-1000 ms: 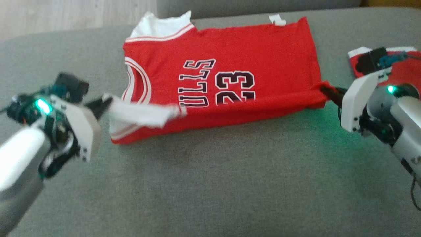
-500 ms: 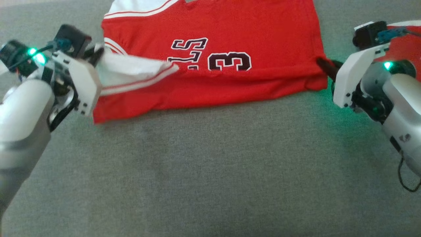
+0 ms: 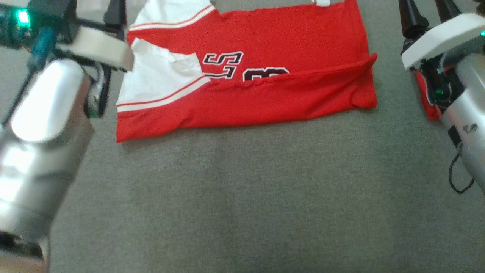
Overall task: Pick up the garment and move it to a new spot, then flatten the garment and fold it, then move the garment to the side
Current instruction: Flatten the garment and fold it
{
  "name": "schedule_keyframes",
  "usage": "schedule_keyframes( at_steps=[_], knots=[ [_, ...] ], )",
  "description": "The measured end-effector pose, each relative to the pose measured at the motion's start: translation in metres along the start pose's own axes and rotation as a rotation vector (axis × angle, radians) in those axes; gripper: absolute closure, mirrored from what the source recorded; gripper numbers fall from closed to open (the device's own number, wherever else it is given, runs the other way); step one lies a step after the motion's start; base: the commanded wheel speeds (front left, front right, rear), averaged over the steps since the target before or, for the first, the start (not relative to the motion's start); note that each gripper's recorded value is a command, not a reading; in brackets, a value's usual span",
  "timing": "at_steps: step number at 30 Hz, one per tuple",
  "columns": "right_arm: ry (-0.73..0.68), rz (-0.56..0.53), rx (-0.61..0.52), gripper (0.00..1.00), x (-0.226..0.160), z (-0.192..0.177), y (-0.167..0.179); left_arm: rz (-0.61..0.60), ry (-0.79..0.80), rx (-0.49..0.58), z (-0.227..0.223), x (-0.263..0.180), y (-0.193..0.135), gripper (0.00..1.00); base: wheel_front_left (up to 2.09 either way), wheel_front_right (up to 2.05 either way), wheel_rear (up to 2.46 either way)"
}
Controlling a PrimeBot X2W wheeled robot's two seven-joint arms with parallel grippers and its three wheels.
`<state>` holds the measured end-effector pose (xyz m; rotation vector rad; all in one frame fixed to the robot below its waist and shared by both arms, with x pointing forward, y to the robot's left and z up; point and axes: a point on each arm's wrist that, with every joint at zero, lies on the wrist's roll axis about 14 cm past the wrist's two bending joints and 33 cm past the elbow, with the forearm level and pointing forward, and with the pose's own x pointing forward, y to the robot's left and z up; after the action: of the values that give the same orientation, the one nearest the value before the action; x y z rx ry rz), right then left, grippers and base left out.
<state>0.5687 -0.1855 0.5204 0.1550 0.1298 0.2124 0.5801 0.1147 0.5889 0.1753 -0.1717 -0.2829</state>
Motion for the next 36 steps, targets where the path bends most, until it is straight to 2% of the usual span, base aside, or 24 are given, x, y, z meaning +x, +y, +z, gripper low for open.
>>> schedule_keyframes(
  at_steps=[4,9,12,17,21,29,36],
  knots=[
    [-0.068,-0.014,0.027,0.0,-0.011,0.015,0.002,0.047,-0.082,-0.081,0.021,-0.028,-0.005,0.0,0.0,0.0,0.0],
    [-0.182,-0.03,0.044,0.0,-0.037,0.032,0.004,0.115,-0.064,-0.157,0.006,-0.08,-0.007,0.0,0.0,0.0,0.0],
    [-0.192,-0.056,0.052,0.0,-0.063,0.01,0.01,0.146,-0.054,-0.201,0.0,-0.105,-0.013,0.0,0.0,0.0,0.0],
    [-0.114,-0.122,0.09,0.0,-0.116,-0.056,0.026,0.206,0.024,-0.268,-0.028,-0.143,-0.023,0.0,0.0,0.0,0.0],
    [-0.088,-0.152,0.064,0.0,-0.145,-0.075,0.029,0.223,0.104,-0.294,-0.053,-0.169,-0.035,0.0,0.0,0.0,0.0],
    [-0.136,-0.168,0.045,0.0,-0.146,-0.061,0.023,0.183,0.123,-0.256,-0.065,-0.155,-0.038,0.0,0.0,0.0,0.0],
    [-0.122,-0.176,0.089,0.0,-0.14,-0.07,0.02,0.15,0.359,-0.198,-0.132,-0.145,-0.043,0.0,0.0,0.0,0.0]
  ],
)
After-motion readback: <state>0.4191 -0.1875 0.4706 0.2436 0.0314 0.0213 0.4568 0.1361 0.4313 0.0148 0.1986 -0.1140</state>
